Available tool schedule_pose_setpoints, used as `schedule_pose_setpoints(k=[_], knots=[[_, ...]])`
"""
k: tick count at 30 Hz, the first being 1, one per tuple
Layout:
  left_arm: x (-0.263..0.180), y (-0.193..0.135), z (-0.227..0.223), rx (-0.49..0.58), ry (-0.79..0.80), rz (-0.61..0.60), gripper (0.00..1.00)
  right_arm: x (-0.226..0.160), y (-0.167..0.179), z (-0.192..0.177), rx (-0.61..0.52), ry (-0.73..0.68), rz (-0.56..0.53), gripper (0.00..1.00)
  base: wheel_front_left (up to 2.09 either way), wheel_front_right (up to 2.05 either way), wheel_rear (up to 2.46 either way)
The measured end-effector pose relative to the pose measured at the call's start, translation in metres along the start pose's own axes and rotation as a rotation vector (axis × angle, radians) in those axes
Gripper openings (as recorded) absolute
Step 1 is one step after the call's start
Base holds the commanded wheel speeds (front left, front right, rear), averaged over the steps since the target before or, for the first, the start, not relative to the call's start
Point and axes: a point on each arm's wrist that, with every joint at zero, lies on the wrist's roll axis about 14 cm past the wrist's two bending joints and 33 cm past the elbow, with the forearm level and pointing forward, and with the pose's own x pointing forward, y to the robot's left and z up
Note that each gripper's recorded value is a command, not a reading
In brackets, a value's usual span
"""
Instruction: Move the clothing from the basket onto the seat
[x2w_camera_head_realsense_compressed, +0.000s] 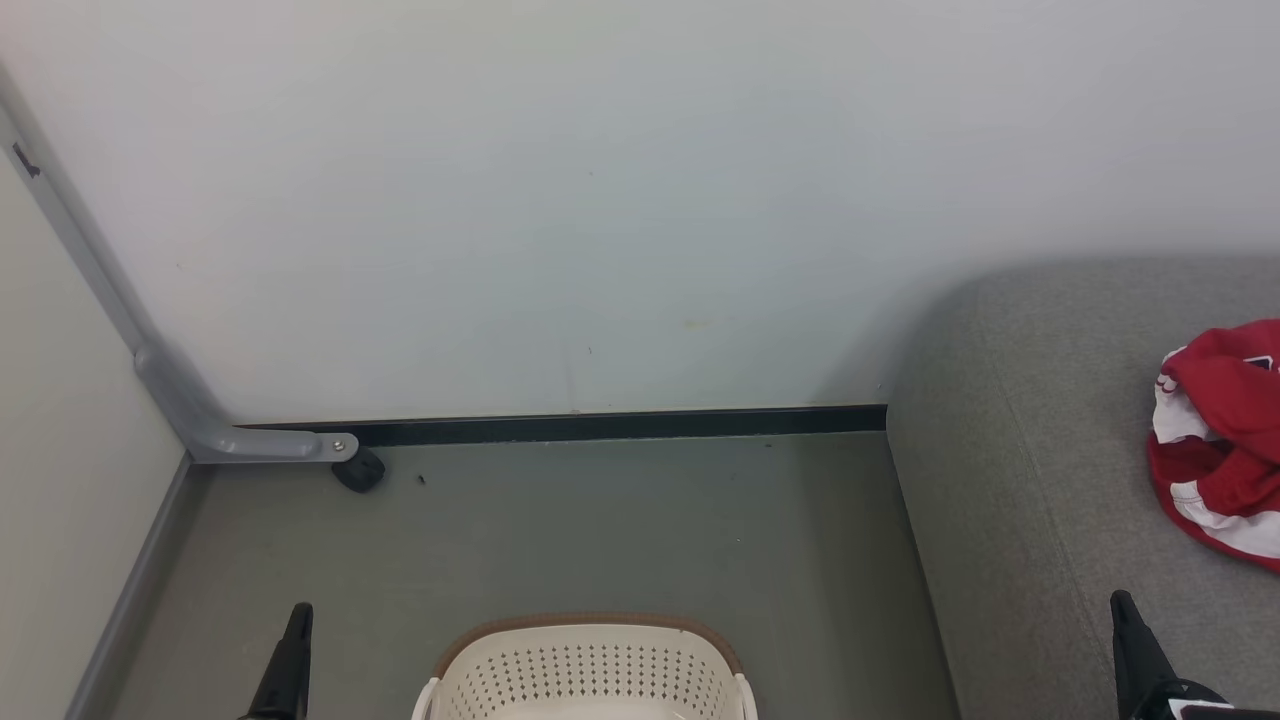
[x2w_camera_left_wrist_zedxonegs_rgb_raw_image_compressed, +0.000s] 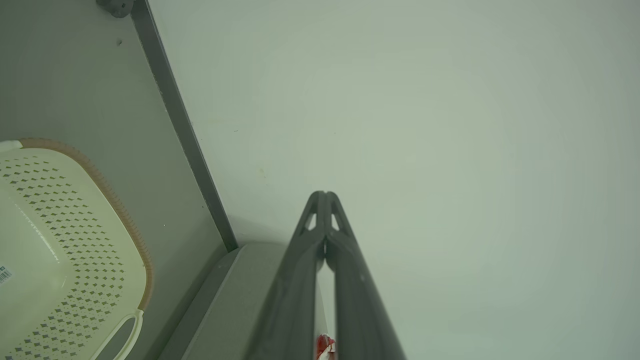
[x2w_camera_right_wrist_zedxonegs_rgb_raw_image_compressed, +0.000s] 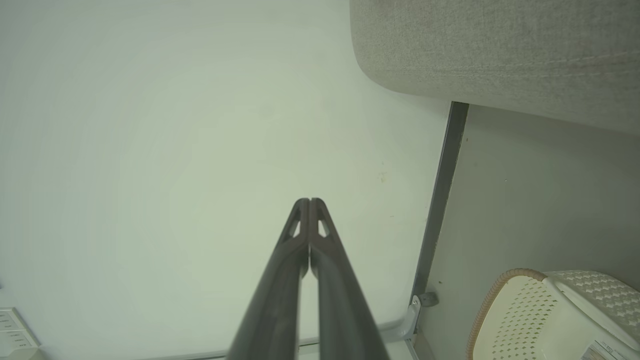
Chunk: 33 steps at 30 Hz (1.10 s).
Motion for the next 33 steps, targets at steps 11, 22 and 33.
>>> schedule_pose_setpoints(k=[11,22,33], knots=[[0.0000,-0.0001,0.0000,0.000,0.000,0.000,0.00,0.0000,0.0000,0.0000,0.000,0.000,0.000,0.00,0.00,0.00,0.00],[0.0000,-0.0003,0.0000,0.000,0.000,-0.001,0.00,0.0000,0.0001,0.0000,0.000,0.000,0.000,0.00,0.00,0.00,0.00],[0.0001,-0.0004,0.0000,0.000,0.000,-0.001,0.00,0.0000,0.0001,0.0000,0.000,0.000,0.000,0.00,0.00,0.00,0.00]])
